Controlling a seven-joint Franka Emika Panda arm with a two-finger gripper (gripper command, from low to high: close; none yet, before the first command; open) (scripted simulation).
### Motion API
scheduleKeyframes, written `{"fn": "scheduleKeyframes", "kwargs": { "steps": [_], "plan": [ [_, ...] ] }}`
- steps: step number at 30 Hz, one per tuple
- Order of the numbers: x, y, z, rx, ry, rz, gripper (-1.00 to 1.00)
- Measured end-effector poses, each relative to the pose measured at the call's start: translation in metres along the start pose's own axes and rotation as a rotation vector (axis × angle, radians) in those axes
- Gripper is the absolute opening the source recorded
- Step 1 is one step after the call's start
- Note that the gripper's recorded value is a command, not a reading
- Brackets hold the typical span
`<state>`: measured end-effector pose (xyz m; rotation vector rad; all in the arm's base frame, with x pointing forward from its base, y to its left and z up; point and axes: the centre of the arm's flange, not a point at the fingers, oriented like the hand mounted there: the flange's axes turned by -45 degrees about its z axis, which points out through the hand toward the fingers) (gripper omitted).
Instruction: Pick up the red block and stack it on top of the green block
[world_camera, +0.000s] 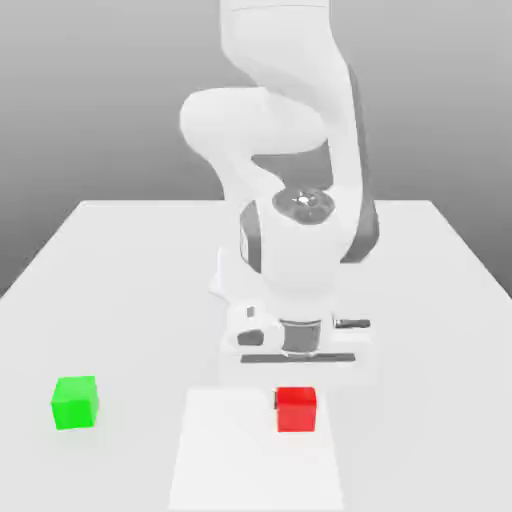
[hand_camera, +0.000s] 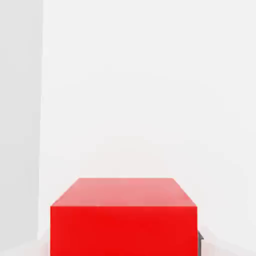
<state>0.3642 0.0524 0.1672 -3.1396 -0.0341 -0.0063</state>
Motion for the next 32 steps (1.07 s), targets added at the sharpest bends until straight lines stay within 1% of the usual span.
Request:
{"fn": "scheduleKeyframes", "kwargs": {
  "steps": [6, 11, 15, 19, 24, 28, 29, 32],
  "plan": [
    [0.001, 0.007, -0.041, -0.002, -0.003, 0.022, -1.00],
    [0.014, 0.098, -0.053, -0.001, -0.003, 0.295, -1.00],
    [0.011, 0.166, -0.061, 0.000, -0.003, 0.494, -1.00],
    [-0.004, 0.234, -0.070, -0.001, -0.002, 0.693, -1.00],
    [-0.040, 0.313, -0.072, -0.003, -0.002, 0.930, -1.00],
    [-0.031, 0.306, -0.032, -0.004, -0.002, 0.904, -1.00],
    [-0.031, 0.305, -0.021, -0.004, -0.003, 0.903, 1.00],
    [-0.031, 0.305, -0.021, -0.004, -0.003, 0.903, 1.00]
  ]
}}
